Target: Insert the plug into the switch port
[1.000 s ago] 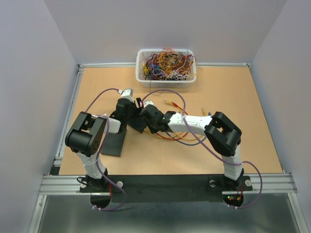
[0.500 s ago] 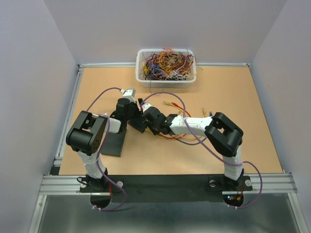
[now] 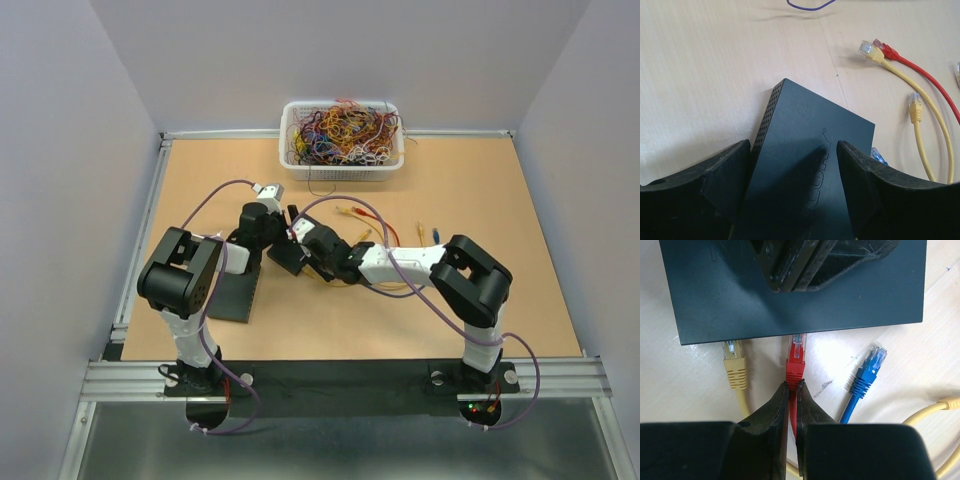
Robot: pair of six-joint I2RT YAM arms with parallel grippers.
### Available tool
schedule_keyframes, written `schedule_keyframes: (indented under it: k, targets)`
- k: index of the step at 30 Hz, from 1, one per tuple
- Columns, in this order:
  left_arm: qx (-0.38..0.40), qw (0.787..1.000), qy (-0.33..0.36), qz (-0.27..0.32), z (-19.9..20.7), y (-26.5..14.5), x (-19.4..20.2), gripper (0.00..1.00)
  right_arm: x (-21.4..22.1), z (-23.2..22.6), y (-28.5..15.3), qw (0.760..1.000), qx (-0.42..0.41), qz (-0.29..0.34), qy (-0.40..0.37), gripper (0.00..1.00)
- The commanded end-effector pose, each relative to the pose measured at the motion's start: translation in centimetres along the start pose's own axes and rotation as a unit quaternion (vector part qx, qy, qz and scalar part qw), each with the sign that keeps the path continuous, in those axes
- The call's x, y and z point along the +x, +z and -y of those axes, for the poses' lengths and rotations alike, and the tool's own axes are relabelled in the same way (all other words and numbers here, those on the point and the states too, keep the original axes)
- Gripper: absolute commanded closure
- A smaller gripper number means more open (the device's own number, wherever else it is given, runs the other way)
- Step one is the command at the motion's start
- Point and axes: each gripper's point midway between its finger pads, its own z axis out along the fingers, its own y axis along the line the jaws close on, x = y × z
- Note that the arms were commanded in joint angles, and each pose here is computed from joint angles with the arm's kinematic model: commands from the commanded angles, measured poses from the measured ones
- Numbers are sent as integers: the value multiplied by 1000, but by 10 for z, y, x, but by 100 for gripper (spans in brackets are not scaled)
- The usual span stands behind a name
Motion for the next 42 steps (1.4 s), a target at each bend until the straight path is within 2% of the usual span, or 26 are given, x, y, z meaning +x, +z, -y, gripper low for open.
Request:
schedule_keyframes:
  k: [1, 9, 14, 28, 42]
  targets:
    - [42, 998, 0, -35, 17, -3, 20, 21, -25, 8, -5, 999, 10, 50, -13, 100]
    - [46, 998, -1, -37, 19, -4, 20, 22, -32, 16, -5, 998, 16, 61, -9, 100]
    - [47, 998, -1, -38, 19, -3, 21, 23, -50, 17, -9, 997, 16, 80, -2, 100]
    - [41, 998, -5, -42, 16, -1, 24, 24, -96, -14, -39, 985, -88, 137, 56, 99]
    - [40, 998, -10, -46, 15, -3, 28, 25, -64, -13, -5, 991, -54, 88, 89, 100]
